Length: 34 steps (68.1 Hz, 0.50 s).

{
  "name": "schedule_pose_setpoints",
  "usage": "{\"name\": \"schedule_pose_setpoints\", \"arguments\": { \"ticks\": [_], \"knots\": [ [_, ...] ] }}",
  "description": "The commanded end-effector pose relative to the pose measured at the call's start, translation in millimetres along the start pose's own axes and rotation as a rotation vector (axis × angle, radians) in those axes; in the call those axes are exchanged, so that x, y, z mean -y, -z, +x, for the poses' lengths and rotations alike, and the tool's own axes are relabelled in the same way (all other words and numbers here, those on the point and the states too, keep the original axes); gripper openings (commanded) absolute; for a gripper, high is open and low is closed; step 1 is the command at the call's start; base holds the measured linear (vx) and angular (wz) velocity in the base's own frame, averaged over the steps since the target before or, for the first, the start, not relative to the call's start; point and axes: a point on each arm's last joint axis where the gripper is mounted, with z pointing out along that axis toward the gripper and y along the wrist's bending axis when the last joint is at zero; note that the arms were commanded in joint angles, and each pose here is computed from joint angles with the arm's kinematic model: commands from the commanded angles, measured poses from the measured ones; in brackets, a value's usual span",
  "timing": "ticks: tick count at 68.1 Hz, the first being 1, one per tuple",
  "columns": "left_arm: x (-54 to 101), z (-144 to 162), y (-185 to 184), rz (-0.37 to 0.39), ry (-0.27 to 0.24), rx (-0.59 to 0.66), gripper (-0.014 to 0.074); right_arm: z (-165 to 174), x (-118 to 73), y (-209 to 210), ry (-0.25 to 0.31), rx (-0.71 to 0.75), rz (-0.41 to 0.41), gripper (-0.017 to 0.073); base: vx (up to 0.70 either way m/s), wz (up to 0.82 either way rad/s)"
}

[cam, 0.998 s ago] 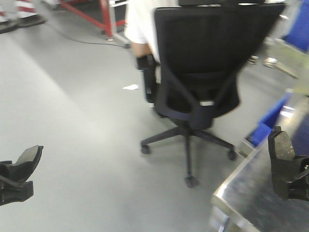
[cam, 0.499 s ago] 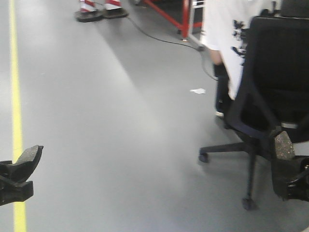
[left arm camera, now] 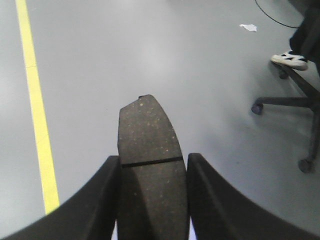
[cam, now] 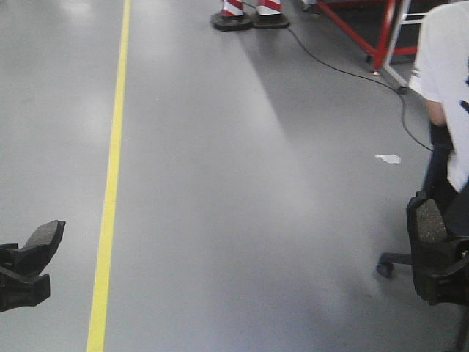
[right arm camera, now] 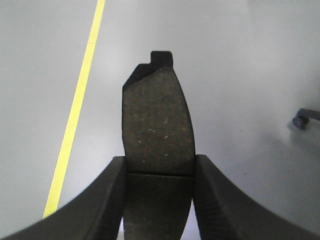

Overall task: Move and align brake pads A on conveyor
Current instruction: 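Drive forward along the yellow floor line carrying both brake pads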

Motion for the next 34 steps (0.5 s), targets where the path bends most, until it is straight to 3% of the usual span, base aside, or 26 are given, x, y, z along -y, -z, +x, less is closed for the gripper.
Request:
{"name": "schedule_pose_setpoints", "arguments": {
  "ticks": [1, 34],
  "knots": [
    [6.4, -14.1, 5.7, 0.052, -0.004, 0.094, 0.0114, -15.1, -2.2, 7.3, 0.009, 0.114, -0.018, 0.0025, 0.10, 0.38],
    [6.4, -14.1, 5.7, 0.052, -0.004, 0.094, 0.0114, -15.1, -2.2, 7.3, 0.009, 0.114, -0.018, 0.0025, 0.15, 0.26]
  ]
}}
